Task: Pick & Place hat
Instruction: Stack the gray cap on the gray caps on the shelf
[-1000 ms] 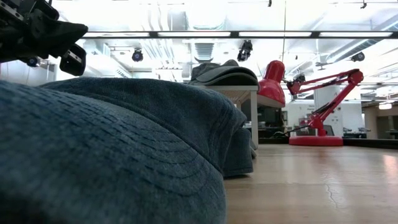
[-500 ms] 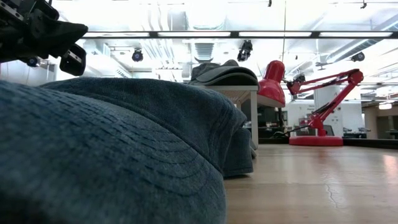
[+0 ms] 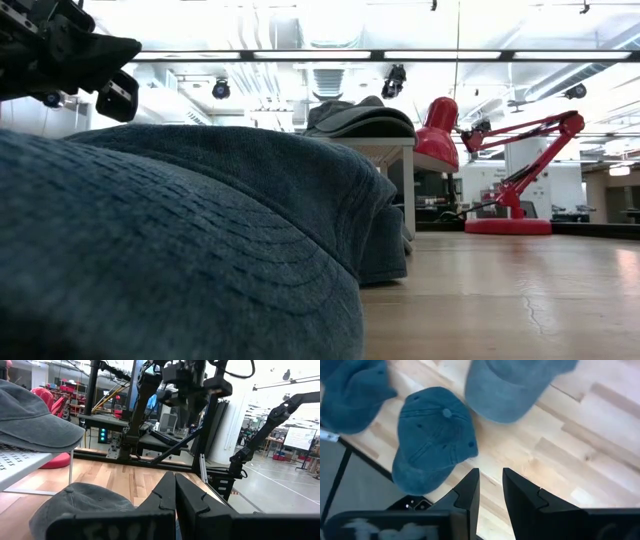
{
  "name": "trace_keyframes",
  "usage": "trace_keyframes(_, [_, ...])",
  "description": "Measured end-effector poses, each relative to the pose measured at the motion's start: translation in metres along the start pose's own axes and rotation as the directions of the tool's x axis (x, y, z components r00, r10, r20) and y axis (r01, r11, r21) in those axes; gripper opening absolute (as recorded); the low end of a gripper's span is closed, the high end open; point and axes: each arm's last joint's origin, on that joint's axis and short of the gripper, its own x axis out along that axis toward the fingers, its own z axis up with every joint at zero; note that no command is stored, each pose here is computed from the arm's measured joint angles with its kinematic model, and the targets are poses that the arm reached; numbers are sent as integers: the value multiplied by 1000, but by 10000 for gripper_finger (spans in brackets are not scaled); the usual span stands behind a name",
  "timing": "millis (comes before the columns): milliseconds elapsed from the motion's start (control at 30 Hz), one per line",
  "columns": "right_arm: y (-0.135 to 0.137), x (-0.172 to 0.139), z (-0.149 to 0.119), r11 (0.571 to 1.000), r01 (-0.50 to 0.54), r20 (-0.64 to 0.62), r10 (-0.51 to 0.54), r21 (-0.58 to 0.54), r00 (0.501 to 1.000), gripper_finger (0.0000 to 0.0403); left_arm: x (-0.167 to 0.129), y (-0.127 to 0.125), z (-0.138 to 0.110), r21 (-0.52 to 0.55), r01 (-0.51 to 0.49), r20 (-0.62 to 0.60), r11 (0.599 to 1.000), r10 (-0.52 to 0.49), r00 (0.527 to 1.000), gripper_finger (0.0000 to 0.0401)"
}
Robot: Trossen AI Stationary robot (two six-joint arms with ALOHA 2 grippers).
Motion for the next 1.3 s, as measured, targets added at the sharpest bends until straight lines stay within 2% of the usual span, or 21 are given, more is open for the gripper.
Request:
trace_keyframes(267, [-3,23,-10,984,77,-70,-67,160,995,82,0,0,0,2,0,0,1000,0,1000,0])
trace_keyframes(567, [-1,40,-24,951,89,-79,-68,296,995,106,0,0,0,8,0,0,1000,0,1000,0])
trace_keyframes(800, [1,52,-29,942,71,-77,-48,327,996,130,0,0,0,12,0,0,1000,0,1000,0])
trace_keyframes(1033, [-4,71,-32,940,106,-76,-86,324,993,159,0,0,0,11,0,0,1000,0,1000,0])
trace_keyframes(1200, [-8,83,-31,919,133,-72,-114,372,991,178,0,0,0,15,-1,0,1000,1,1000,0])
trace_keyframes(1300, [-10,91,-31,926,141,-70,-124,350,990,184,0,0,0,15,-1,1,1000,1,1000,0])
